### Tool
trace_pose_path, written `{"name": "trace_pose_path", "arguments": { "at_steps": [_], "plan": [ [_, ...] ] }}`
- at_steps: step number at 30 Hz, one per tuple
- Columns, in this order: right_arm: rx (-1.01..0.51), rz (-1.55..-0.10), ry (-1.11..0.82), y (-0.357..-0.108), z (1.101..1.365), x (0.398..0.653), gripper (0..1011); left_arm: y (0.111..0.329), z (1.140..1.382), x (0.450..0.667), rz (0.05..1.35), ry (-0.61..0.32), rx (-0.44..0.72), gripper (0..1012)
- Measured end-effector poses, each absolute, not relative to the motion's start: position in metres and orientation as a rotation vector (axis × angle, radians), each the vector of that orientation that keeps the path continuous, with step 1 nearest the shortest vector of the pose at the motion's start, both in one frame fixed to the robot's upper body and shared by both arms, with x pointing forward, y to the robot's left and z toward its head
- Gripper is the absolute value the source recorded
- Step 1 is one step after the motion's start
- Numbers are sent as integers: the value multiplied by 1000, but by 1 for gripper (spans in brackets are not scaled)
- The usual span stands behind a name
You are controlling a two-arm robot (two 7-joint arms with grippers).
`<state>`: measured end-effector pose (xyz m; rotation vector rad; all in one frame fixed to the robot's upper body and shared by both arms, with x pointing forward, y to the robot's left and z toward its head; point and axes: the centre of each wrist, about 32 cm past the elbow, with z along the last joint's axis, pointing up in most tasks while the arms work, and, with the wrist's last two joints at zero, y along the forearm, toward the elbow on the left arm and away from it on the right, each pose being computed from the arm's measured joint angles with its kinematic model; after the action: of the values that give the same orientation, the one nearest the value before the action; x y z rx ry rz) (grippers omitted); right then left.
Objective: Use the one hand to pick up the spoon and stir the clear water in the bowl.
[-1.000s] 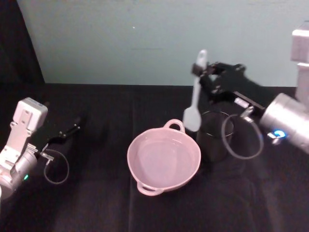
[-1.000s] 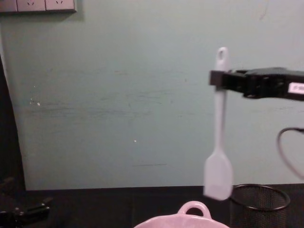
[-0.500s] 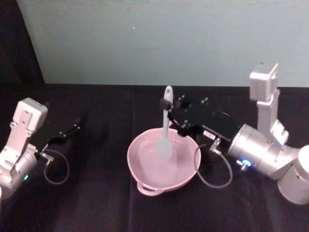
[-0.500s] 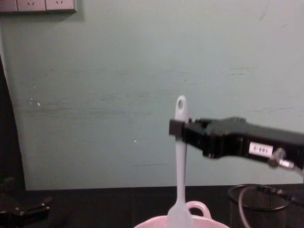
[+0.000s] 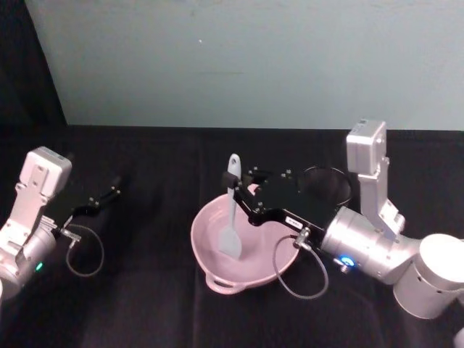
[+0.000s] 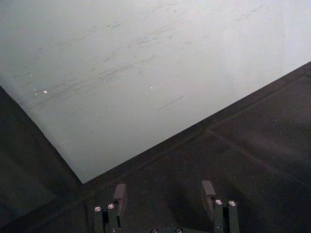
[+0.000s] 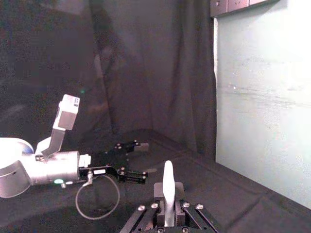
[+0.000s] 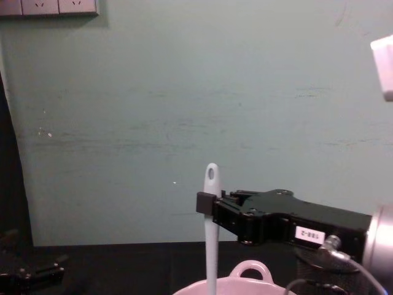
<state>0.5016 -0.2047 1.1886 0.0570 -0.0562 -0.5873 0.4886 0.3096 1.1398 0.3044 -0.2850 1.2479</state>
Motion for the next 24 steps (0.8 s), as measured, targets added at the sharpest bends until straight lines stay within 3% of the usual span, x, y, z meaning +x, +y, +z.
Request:
{"name": "trace_pose_path", "arguments": {
  "at_steps": [12,24],
  "plan": [
    [53,-645,-46,-202,1185,535,119,310,1140,489,1248,-285,304,1005],
    [40,-734,-81,-226,1191,530,119,310,1140,489,1248,-285,304,1005]
  ]
}}
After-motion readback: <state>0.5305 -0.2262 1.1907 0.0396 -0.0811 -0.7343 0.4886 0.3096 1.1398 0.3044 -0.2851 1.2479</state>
